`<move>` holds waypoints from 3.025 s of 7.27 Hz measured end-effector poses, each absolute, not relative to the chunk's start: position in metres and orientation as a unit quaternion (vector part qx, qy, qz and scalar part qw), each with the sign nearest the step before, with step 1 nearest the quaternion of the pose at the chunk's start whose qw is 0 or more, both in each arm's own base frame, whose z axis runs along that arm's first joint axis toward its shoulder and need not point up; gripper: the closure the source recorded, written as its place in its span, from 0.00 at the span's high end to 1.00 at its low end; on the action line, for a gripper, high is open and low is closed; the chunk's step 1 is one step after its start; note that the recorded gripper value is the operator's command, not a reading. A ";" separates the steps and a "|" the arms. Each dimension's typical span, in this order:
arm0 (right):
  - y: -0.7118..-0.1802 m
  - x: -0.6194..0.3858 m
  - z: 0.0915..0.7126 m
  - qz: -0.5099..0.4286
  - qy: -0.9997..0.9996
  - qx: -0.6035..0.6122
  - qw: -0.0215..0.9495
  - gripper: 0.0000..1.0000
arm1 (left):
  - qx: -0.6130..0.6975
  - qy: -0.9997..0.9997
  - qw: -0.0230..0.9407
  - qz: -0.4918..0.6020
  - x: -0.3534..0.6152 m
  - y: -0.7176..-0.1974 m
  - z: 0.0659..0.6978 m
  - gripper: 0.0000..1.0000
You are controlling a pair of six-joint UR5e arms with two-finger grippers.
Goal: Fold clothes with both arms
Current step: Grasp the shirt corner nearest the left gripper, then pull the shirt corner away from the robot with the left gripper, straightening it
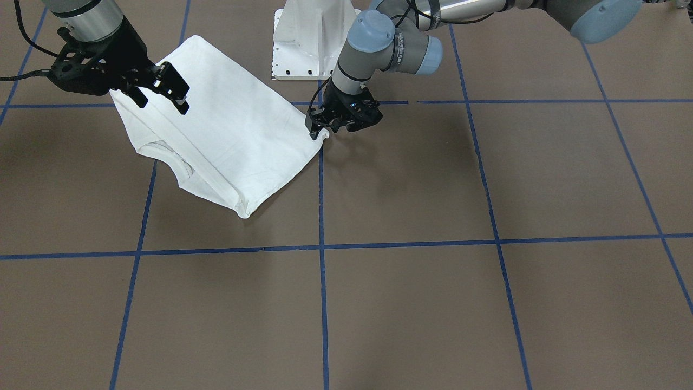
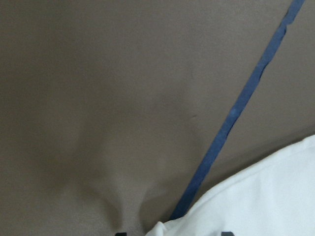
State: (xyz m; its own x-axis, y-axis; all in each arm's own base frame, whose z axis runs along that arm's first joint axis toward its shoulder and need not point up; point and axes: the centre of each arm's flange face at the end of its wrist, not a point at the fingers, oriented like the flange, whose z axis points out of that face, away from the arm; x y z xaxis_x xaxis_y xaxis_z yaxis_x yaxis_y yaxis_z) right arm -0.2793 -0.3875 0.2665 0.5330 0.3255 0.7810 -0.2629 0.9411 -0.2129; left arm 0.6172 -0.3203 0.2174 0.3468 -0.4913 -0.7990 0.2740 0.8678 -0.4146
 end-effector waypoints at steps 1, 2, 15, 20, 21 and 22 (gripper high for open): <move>-0.388 -0.279 0.267 0.169 -0.453 -0.034 0.875 1.00 | -0.104 0.522 0.814 -0.235 0.617 -0.320 0.216 0.43; -0.388 -0.279 0.267 0.169 -0.453 -0.035 0.875 1.00 | -0.104 0.522 0.813 -0.235 0.618 -0.320 0.216 0.25; -0.398 -0.270 0.250 0.176 -0.466 -0.013 0.867 1.00 | 0.069 0.467 0.849 -0.238 0.504 -0.552 0.280 0.00; -0.398 -0.270 0.249 0.176 -0.466 -0.012 0.867 1.00 | 0.146 0.482 0.839 -0.206 0.525 -0.678 0.252 0.00; -0.398 -0.271 0.249 0.176 -0.466 -0.012 0.867 1.00 | 0.163 0.493 0.834 -0.189 0.534 -0.688 0.245 0.00; -0.399 -0.271 0.250 0.176 -0.465 -0.013 0.867 1.00 | 0.173 0.500 0.829 -0.181 0.539 -0.695 0.245 0.96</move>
State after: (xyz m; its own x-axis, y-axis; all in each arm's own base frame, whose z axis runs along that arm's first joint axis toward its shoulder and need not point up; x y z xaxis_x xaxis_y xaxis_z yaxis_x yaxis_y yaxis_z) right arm -0.2711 -0.3988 0.2502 0.5046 0.3179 0.8027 -0.2943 0.9374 -0.1863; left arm 0.5390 -0.6946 0.2448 0.4355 -0.1262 -0.8913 0.4728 0.8746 0.1072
